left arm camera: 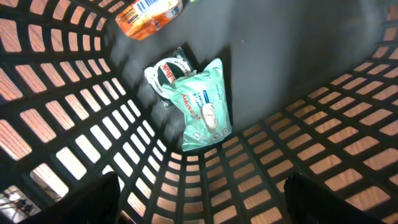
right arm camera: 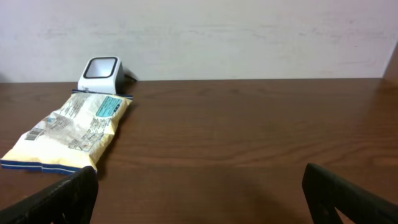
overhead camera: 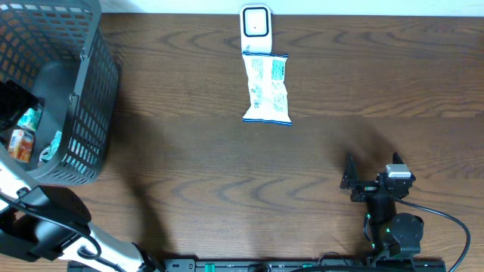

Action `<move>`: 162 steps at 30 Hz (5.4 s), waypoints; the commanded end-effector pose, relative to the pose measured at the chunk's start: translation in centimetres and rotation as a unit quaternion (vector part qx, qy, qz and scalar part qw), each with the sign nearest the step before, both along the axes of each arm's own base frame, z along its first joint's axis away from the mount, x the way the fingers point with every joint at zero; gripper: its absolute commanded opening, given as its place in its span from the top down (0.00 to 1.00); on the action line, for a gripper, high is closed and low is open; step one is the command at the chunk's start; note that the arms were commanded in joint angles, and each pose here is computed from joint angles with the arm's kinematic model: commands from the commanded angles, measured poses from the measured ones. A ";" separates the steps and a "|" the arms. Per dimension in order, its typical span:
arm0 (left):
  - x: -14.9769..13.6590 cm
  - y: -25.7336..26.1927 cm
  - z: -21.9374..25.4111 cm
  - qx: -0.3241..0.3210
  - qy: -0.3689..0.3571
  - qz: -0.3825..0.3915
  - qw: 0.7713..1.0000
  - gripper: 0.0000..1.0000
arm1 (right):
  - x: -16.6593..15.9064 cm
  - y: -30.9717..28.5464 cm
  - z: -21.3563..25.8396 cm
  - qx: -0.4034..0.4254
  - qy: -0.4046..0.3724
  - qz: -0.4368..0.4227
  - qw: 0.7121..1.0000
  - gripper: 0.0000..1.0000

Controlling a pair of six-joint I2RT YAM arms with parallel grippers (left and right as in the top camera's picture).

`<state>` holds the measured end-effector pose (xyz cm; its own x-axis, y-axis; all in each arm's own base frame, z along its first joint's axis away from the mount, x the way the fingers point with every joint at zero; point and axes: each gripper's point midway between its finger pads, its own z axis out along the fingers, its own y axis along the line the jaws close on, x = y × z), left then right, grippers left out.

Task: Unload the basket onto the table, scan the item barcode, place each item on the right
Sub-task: 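Reach into the basket and grasp the green wipes pack, then carry the green wipes pack to the scanner and release it beside, then return the left gripper into the basket and grasp the orange box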

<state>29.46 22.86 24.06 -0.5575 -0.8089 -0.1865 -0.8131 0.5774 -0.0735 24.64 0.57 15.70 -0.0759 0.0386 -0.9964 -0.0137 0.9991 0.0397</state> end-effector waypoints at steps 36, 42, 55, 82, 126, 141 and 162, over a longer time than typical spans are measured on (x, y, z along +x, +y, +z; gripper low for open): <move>-1.1 -0.5 -18.9 -0.046 0.059 0.048 0.996 0.00 | 0.0 0.1 0.0 0.005 0.000 0.002 1.000 0.01; -0.5 0.0 -19.4 -0.035 0.043 0.048 0.997 0.21 | 0.0 0.1 0.0 0.005 0.000 0.002 1.000 0.01; 0.0 0.4 -18.1 -0.029 0.035 0.048 0.998 0.77 | 0.0 0.1 0.0 0.005 0.000 0.002 1.000 0.01; 1.8 -10.2 20.7 0.027 -0.549 0.053 0.834 0.92 | 0.0 0.1 0.0 0.005 0.000 0.002 1.000 0.01; 18.9 -51.6 -5.3 -0.205 -0.354 -0.385 0.828 0.33 | 0.0 0.1 0.0 0.005 0.000 0.002 1.000 0.01; 10.5 -16.0 13.7 0.131 -0.432 -0.179 0.874 0.23 | 0.0 0.1 0.0 0.005 0.000 0.002 1.000 0.01; 2.6 6.4 -3.2 0.283 0.023 -0.239 0.929 0.15 | 0.0 0.1 0.0 0.005 0.000 0.002 1.000 0.01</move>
<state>32.54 27.79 22.65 -0.7081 -0.3898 -0.5888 -0.5961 0.7770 0.2025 24.64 0.59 15.70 -0.0759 0.0386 -0.9964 -0.0152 0.9991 0.0398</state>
